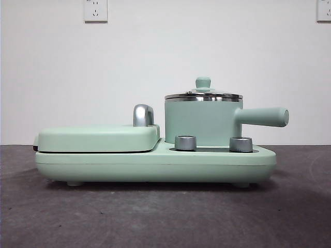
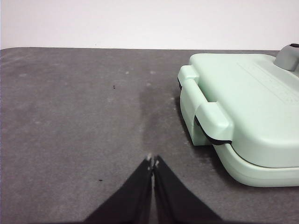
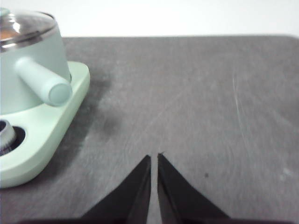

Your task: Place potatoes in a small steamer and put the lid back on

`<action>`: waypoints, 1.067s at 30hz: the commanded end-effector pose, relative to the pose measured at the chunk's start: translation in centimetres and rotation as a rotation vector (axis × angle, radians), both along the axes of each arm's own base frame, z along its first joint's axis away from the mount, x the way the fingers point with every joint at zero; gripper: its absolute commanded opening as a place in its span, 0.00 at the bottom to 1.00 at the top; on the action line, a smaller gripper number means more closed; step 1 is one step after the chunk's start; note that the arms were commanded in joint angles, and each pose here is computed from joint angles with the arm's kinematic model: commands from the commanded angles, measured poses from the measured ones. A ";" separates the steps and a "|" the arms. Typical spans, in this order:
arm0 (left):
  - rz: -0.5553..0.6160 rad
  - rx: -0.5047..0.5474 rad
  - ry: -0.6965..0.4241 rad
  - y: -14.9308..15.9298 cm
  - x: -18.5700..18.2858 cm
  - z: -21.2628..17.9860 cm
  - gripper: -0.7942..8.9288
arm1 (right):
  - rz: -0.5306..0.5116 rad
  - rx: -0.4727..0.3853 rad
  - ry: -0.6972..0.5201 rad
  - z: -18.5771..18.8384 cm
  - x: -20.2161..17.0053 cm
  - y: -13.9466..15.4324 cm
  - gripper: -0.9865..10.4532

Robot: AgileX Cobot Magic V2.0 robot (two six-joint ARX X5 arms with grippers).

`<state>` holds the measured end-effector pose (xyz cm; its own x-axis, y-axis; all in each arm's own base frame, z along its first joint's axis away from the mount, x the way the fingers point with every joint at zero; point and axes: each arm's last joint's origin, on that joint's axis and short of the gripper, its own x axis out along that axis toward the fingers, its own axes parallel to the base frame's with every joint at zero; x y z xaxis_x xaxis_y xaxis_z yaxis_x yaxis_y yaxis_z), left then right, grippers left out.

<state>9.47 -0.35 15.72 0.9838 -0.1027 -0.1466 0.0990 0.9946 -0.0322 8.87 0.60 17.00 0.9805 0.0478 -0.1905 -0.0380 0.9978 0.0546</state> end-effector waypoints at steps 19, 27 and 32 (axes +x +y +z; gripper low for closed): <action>0.006 0.007 0.025 0.0 0.1 -0.7 0.09 | -0.028 -0.080 -0.022 -2.0 0.7 -0.4 0.10; 0.006 0.007 0.025 0.0 0.1 -0.7 0.09 | 0.014 -0.074 -0.030 -2.0 0.7 -0.3 0.10; 0.006 0.007 0.025 0.0 0.1 -0.7 0.09 | 0.012 -0.075 -0.047 -1.8 0.7 -0.3 0.10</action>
<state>9.47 -0.35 15.72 0.9841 -0.1004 -0.1467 0.0968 0.9948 -0.0318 9.58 0.30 15.28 0.9867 0.0470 -0.1559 -0.0505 0.9986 -0.0184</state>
